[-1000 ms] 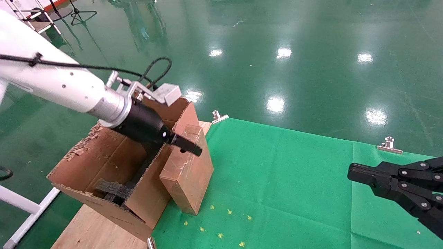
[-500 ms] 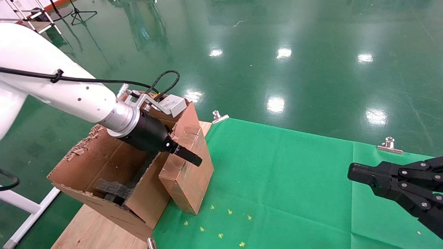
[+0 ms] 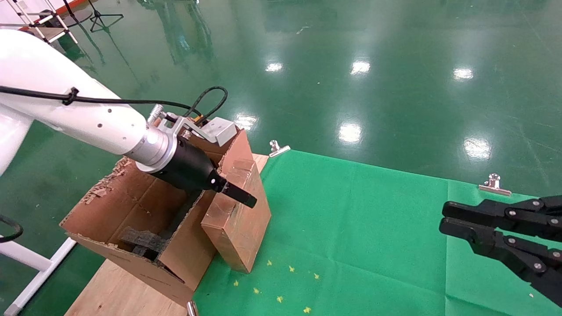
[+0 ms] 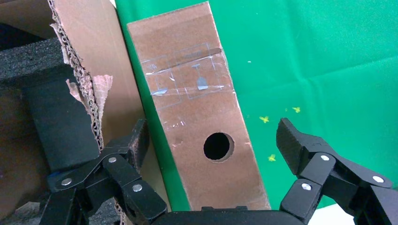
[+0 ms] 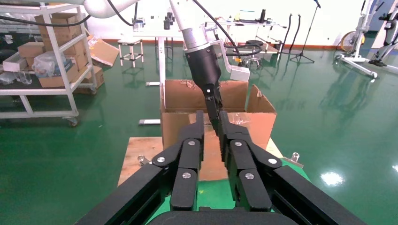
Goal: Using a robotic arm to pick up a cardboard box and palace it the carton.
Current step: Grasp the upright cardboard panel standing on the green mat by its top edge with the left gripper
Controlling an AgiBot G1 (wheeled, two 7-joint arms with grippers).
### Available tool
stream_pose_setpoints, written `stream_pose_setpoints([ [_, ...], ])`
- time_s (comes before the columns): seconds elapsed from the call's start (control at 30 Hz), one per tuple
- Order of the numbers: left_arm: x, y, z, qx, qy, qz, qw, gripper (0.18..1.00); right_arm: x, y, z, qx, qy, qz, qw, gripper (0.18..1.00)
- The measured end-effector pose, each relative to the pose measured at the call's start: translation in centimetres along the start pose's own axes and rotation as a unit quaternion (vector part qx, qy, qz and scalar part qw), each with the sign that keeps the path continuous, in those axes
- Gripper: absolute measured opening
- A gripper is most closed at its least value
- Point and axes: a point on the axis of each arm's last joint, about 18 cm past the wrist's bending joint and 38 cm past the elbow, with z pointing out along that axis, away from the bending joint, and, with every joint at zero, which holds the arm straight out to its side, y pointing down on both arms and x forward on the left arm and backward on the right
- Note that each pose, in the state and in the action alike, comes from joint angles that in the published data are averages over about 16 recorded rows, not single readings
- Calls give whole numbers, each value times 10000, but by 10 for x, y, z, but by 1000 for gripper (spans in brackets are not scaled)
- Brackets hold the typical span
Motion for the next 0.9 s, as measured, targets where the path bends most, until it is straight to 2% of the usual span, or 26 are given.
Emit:
stream_pose_setpoints([
  [0.23,1,0,0,-6,20,-4,10000,946,0,0,0,0,0,0,10000,295],
  [0.47,1,0,0,-10,31,-6,10000,860,0,0,0,0,0,0,10000,419],
  [0.73,0,-1,-1,22,21,-4,10000,694,0,0,0,0,0,0,10000,609],
  [0.9,-7,-7,-12,228,0,1,9997,581,0,0,0,0,0,0,10000,722],
])
